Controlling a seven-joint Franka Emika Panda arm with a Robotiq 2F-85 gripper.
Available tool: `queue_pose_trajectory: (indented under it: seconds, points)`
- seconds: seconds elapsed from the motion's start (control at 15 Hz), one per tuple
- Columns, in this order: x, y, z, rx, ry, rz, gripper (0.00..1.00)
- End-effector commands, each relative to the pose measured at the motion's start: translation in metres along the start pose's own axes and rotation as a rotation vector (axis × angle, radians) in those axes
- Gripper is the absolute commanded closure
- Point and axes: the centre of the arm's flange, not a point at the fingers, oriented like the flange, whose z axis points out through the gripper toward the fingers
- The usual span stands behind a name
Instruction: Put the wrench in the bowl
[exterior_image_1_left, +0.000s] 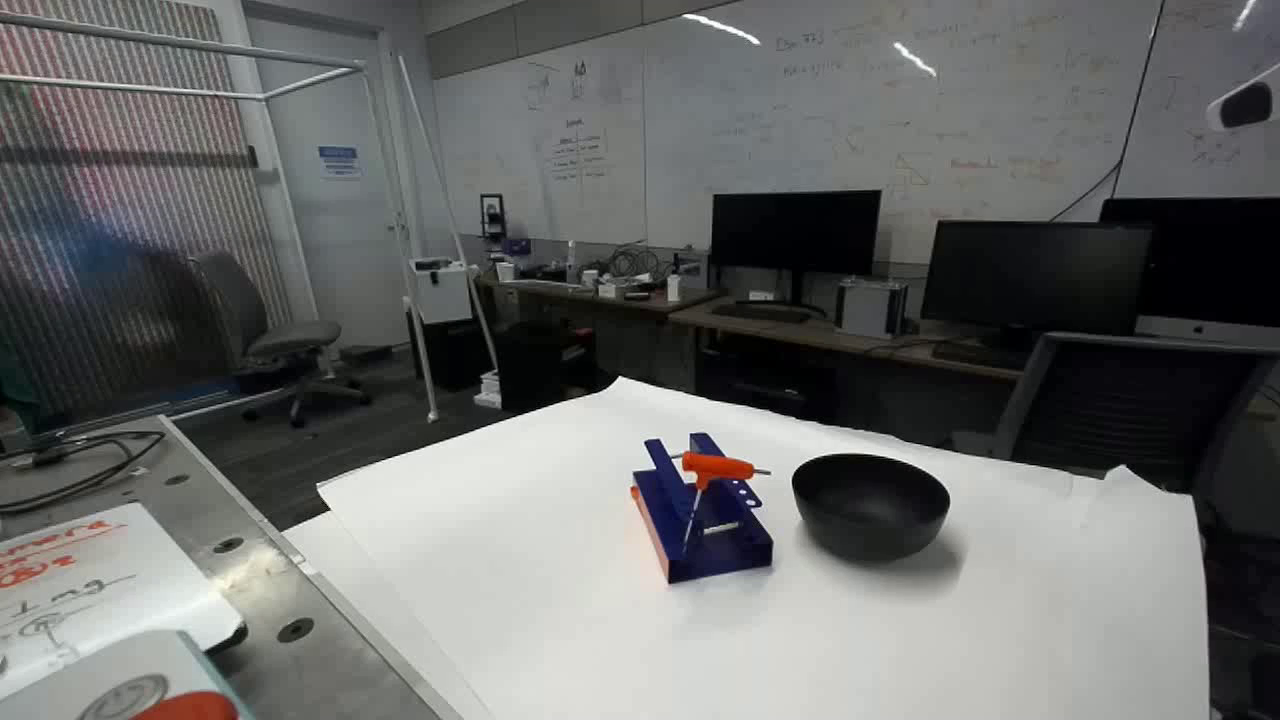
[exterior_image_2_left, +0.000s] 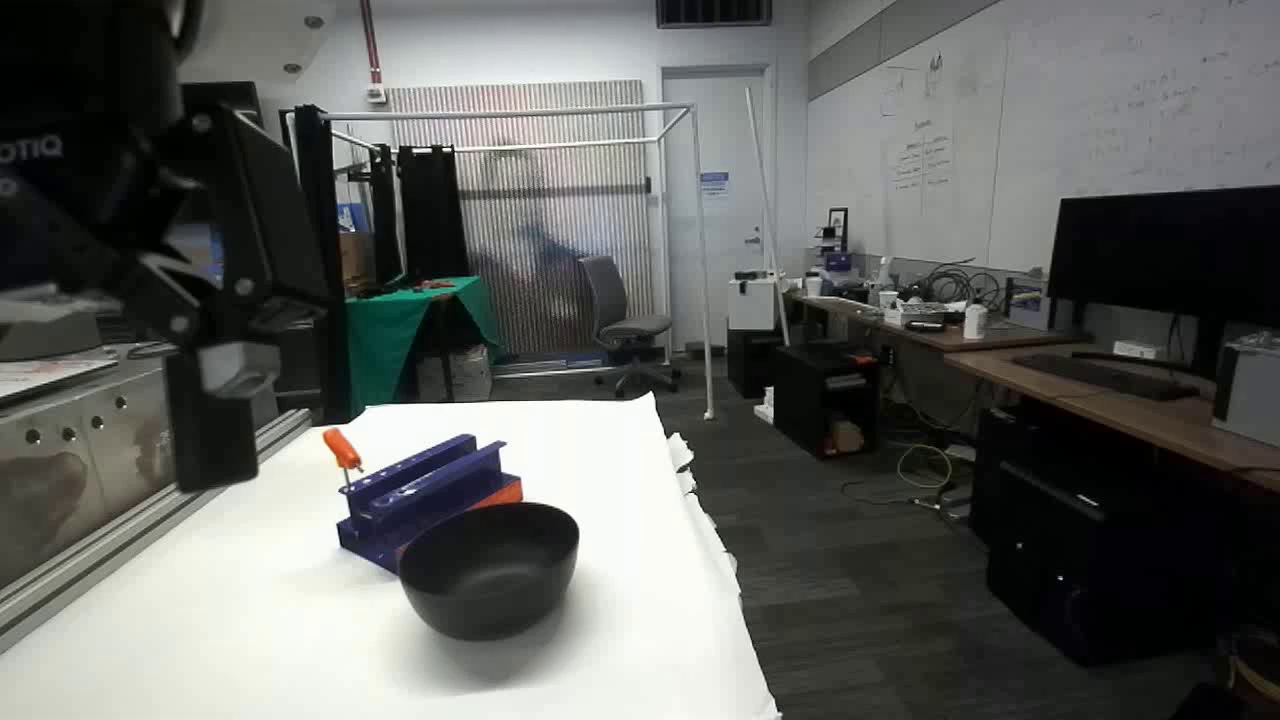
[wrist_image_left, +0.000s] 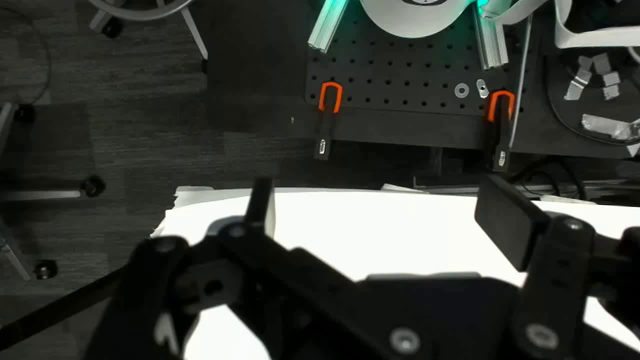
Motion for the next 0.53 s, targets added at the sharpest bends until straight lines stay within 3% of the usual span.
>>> queue_pose_trajectory:
  seconds: [0.0,0.4,0.47]
  points:
    - [0.0,0.0,-0.001,0.0,0.002,0.0,0.0]
    - [-0.001,0.0,-0.002,0.0,0.005,0.001,0.0]
    - [0.017,-0.001,-0.004,0.003,0.007,0.018,0.0]
